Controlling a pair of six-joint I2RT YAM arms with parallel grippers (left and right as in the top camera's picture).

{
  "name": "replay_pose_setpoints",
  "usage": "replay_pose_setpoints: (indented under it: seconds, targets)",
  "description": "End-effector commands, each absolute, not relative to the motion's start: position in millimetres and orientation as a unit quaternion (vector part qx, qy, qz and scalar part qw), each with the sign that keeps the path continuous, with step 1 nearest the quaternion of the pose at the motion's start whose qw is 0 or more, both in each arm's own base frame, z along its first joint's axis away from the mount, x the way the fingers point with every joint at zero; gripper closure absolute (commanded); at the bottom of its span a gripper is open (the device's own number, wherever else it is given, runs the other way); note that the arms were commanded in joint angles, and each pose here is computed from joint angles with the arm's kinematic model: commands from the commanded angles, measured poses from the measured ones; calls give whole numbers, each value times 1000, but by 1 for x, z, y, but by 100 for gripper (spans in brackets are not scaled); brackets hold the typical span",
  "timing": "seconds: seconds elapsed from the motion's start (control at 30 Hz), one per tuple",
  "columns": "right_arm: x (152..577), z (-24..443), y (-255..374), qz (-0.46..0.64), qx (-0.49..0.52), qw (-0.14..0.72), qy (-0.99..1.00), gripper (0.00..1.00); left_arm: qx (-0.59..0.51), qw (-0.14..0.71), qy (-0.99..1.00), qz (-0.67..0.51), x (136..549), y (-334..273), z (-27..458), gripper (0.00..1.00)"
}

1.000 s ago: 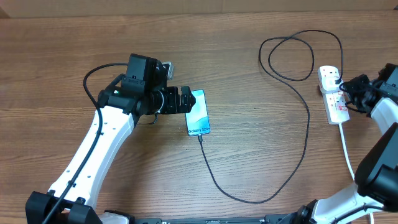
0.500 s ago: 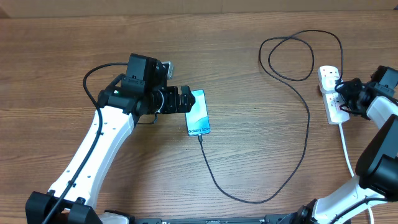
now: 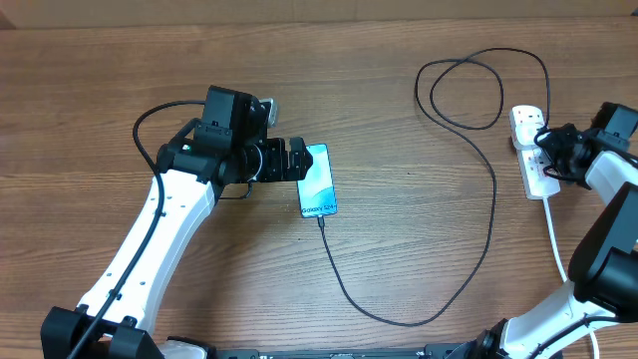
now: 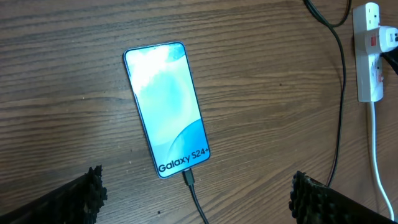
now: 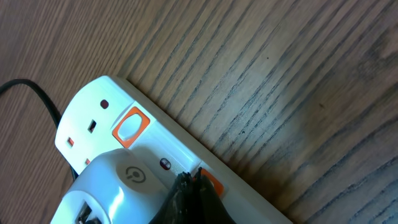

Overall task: Plug charger to phone and switch on socket
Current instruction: 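Press the orange switch on the power strip with the right gripper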

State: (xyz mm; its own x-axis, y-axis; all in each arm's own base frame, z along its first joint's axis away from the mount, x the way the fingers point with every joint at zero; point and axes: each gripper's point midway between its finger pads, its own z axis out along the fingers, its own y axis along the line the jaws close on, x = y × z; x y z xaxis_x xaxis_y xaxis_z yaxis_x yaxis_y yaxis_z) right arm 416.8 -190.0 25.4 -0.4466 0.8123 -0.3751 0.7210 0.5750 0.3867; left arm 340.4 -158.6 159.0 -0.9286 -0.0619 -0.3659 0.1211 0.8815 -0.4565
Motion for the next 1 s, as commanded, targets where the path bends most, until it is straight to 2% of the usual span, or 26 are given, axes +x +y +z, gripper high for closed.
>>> replay_pose_setpoints:
  seconds: [0.0, 0.27, 0.97]
  targets:
    - [426, 15, -149, 126, 419, 238, 867, 96, 18, 199, 950, -241, 343, -159, 165, 0]
    - [420, -4, -128, 143, 411, 199, 878, 96, 18, 199, 950, -241, 343, -159, 165, 0]
    - [412, -8, -94, 177, 382, 157, 894, 96, 16, 202, 951, -233, 344, -156, 164, 0]
